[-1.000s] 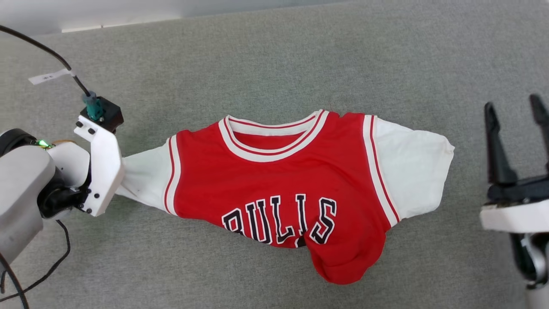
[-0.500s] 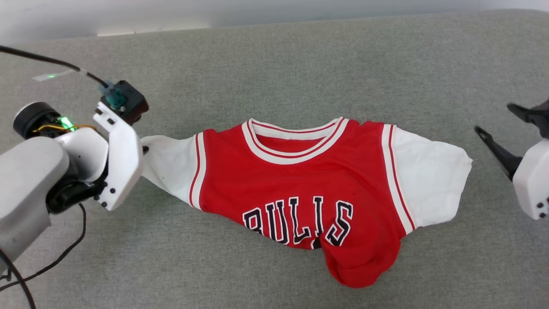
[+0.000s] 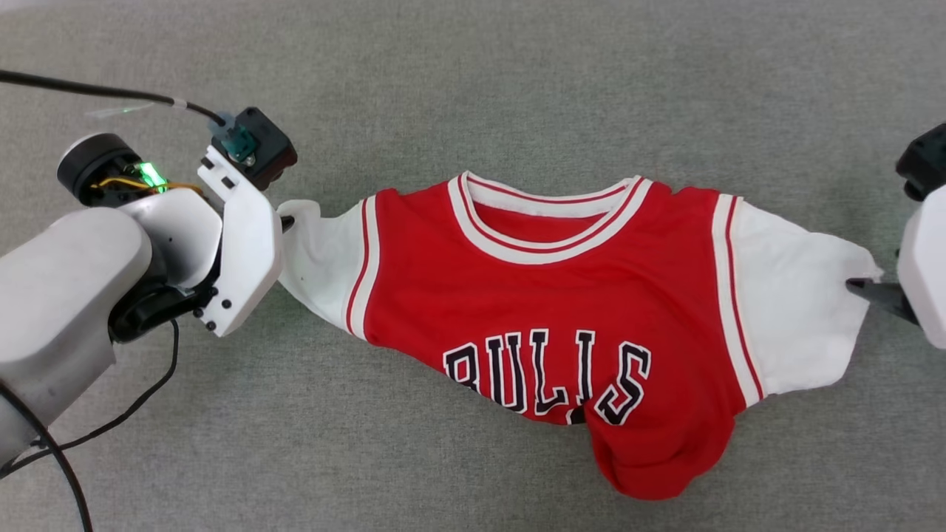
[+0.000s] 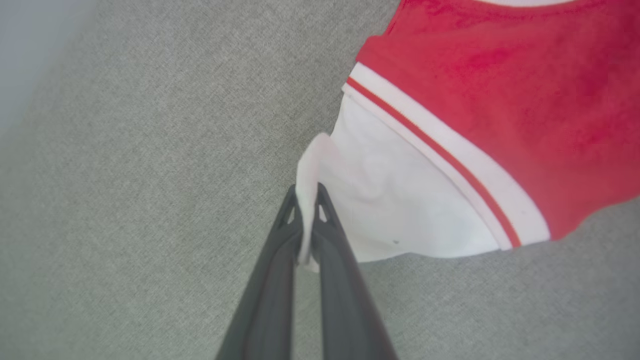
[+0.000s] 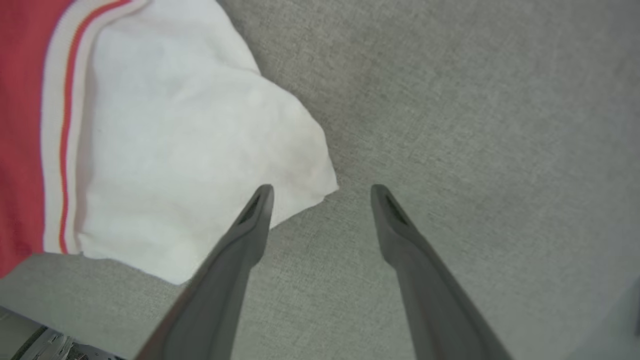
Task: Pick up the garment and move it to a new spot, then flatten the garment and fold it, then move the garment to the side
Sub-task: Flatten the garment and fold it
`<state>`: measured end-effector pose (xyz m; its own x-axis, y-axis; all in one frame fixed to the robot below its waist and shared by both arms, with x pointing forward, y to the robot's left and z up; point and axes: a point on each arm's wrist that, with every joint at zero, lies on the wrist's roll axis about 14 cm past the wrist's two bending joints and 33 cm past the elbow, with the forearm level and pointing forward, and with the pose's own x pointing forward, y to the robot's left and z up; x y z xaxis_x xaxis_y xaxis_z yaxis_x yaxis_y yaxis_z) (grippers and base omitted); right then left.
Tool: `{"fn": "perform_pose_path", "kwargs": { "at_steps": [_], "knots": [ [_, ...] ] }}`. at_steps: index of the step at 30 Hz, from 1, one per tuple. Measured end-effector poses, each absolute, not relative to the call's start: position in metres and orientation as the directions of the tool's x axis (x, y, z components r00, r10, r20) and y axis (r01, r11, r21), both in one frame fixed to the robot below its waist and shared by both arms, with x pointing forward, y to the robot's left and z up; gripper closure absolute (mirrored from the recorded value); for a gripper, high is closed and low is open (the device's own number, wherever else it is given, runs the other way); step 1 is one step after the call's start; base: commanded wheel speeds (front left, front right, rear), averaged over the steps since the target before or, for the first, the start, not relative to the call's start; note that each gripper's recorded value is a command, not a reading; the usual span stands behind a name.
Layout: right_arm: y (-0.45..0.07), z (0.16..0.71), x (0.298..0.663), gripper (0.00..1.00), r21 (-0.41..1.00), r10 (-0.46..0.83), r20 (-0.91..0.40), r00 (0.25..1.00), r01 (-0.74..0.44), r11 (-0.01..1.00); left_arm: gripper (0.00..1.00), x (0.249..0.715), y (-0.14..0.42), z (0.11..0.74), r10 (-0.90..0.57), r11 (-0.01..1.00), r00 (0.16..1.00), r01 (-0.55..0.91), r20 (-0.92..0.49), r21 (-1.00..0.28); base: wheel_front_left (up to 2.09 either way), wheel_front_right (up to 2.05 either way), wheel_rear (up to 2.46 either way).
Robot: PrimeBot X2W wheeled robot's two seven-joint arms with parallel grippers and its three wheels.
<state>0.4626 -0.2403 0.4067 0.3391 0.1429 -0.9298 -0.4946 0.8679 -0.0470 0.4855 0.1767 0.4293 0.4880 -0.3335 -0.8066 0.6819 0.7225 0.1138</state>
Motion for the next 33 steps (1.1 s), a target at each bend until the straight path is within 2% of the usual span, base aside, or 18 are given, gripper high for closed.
{"fn": "perform_pose_path", "kwargs": {
  "at_steps": [5,9,10,11,13,16,22,28,33],
  "knots": [
    [-0.227,0.37,0.458,0.0,0.024,0.165,-0.954,0.25,-0.487,0.873,1.0,0.489,0.179,0.419,-0.333,0.727,0.479,0.679,-0.812,0.103,0.0,0.0,0.0],
    [-0.223,0.359,0.456,0.0,0.042,0.177,-0.957,0.231,-0.492,0.87,1.0,0.489,0.18,0.412,-0.329,0.729,0.471,0.678,-0.818,0.097,0.0,0.0,0.0],
    [-0.222,0.359,0.457,0.77,0.04,0.18,-0.954,0.24,-0.495,0.868,1.0,0.489,0.179,0.412,-0.329,0.729,0.471,0.678,-0.818,0.097,0.0,0.0,0.0],
    [-0.222,0.36,0.458,1.0,0.034,0.184,-0.949,0.256,-0.497,0.867,1.0,0.488,0.179,0.412,-0.33,0.728,0.471,0.678,-0.818,0.097,0.0,0.0,0.0],
    [-0.218,0.366,0.462,1.0,0.03,0.201,-0.935,0.292,-0.501,0.865,1.0,0.489,0.178,0.417,-0.333,0.73,0.483,0.675,-0.81,0.103,0.0,0.0,0.0],
    [-0.213,0.382,0.471,1.0,0.011,0.237,-0.892,0.385,-0.505,0.863,1.0,0.492,0.177,0.43,-0.347,0.73,0.518,0.673,-0.782,0.122,0.0,0.0,0.0],
    [-0.208,0.461,0.504,1.0,-0.057,0.318,-0.705,0.634,-0.498,0.865,1.0,0.5,0.173,0.487,-0.404,0.733,0.635,0.656,-0.659,0.182,0.0,0.0,0.0],
    [-0.208,0.54,0.518,1.0,-0.141,0.355,-0.51,0.784,-0.483,0.864,1.0,0.503,0.157,0.558,-0.474,0.703,0.714,0.659,-0.516,0.266,0.0,0.0,0.0],
    [-0.207,0.599,0.533,1.0,-0.221,0.367,-0.355,0.86,-0.459,0.861,1.0,0.511,0.148,0.616,-0.506,0.695,0.77,0.631,-0.388,0.346,0.0,0.0,0.0]
  ]
}}
